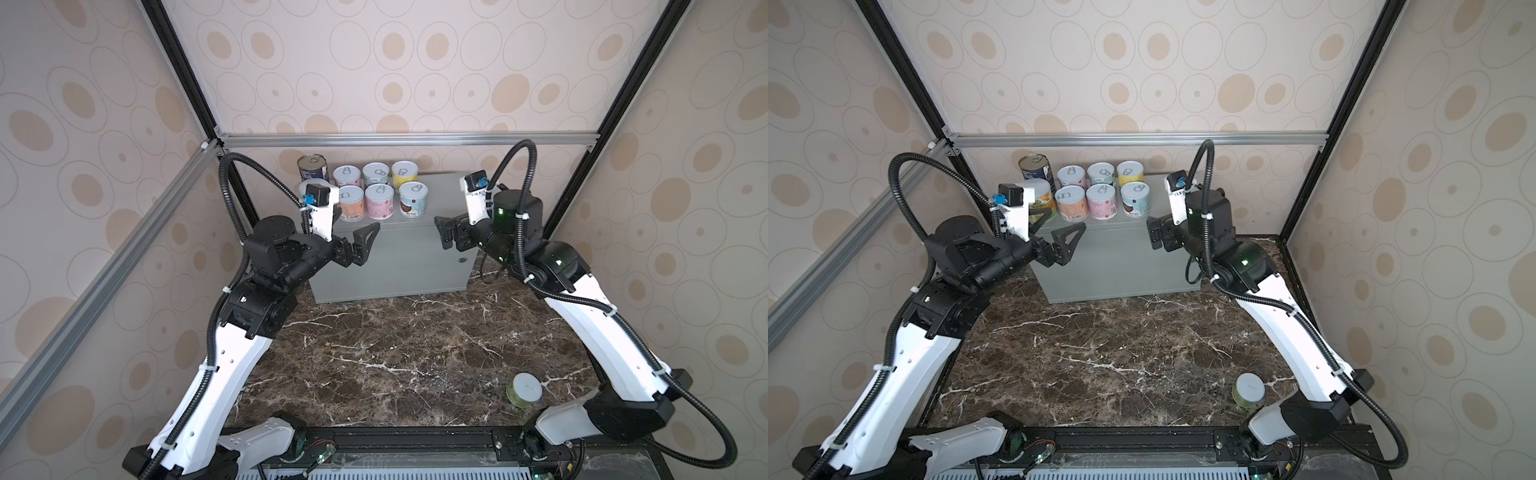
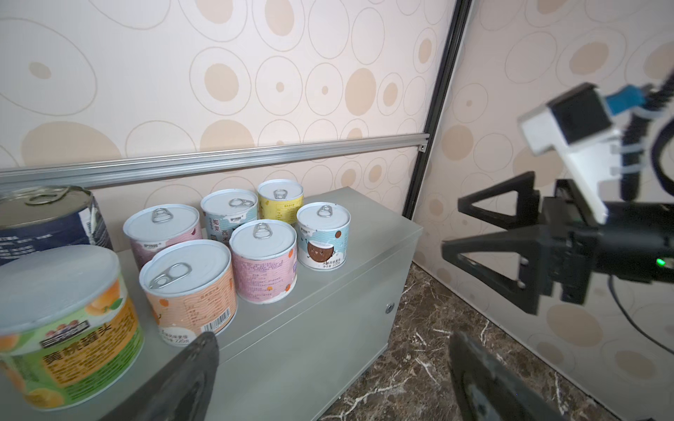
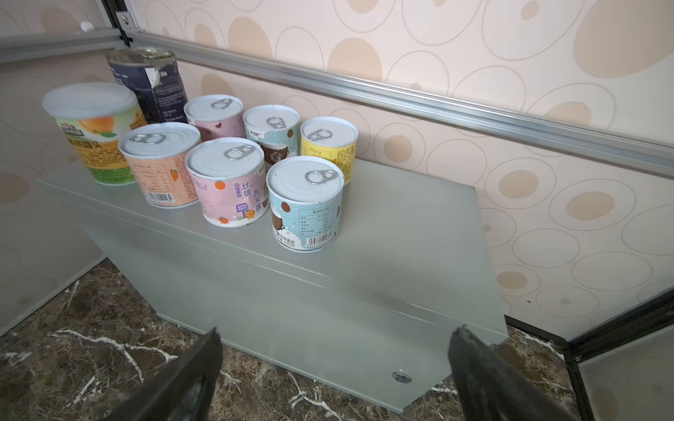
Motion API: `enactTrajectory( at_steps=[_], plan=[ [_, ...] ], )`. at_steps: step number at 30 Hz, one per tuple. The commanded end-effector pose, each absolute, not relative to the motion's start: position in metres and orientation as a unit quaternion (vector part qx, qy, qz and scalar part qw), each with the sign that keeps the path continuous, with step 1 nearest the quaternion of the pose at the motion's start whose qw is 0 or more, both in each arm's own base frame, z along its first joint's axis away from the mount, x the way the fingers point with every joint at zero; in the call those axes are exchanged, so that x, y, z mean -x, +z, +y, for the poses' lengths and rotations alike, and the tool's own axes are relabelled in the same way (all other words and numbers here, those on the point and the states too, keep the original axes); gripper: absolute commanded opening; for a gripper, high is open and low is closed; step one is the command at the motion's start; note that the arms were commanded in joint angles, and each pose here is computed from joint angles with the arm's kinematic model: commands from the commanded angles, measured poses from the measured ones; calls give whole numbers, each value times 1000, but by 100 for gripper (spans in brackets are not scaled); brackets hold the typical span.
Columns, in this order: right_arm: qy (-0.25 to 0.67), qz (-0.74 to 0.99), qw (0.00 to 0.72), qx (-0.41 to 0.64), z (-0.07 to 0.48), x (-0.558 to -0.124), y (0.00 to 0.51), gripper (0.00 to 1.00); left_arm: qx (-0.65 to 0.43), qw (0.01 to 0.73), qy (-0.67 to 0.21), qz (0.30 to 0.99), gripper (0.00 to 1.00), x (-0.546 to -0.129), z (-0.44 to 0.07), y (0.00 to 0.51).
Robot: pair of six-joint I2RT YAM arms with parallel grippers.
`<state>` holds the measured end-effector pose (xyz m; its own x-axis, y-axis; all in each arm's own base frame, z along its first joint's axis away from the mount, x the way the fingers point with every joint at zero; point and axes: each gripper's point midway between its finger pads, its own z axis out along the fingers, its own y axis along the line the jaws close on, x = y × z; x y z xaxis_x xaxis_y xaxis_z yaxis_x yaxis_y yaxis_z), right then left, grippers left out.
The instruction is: Place and organize the canned foods onto the counter
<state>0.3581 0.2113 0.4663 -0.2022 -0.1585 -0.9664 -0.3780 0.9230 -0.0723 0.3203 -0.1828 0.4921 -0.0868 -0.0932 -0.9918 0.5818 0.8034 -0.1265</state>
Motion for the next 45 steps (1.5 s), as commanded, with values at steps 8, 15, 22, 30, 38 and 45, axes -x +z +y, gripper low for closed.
enactTrajectory(
  at_steps=[8,15,22,30,38,45],
  plan=[
    [94,767,620,136,167,-314,455,100,-95,680,-326,650,98,-362,-195,552],
    [90,790,592,130,154,-305,430,100,-91,675,-371,632,98,-372,-209,559],
    [79,851,515,73,131,-298,384,100,-108,684,-380,613,98,-354,-207,561],
    [35,918,389,-65,91,-265,299,99,-141,676,-308,654,98,-317,-183,522],
    [-18,939,313,-146,51,-215,232,99,-191,640,-233,707,98,-273,-159,458],
    [-154,954,179,-184,21,-180,191,100,-212,627,-216,718,98,-242,-146,418]
  ],
)
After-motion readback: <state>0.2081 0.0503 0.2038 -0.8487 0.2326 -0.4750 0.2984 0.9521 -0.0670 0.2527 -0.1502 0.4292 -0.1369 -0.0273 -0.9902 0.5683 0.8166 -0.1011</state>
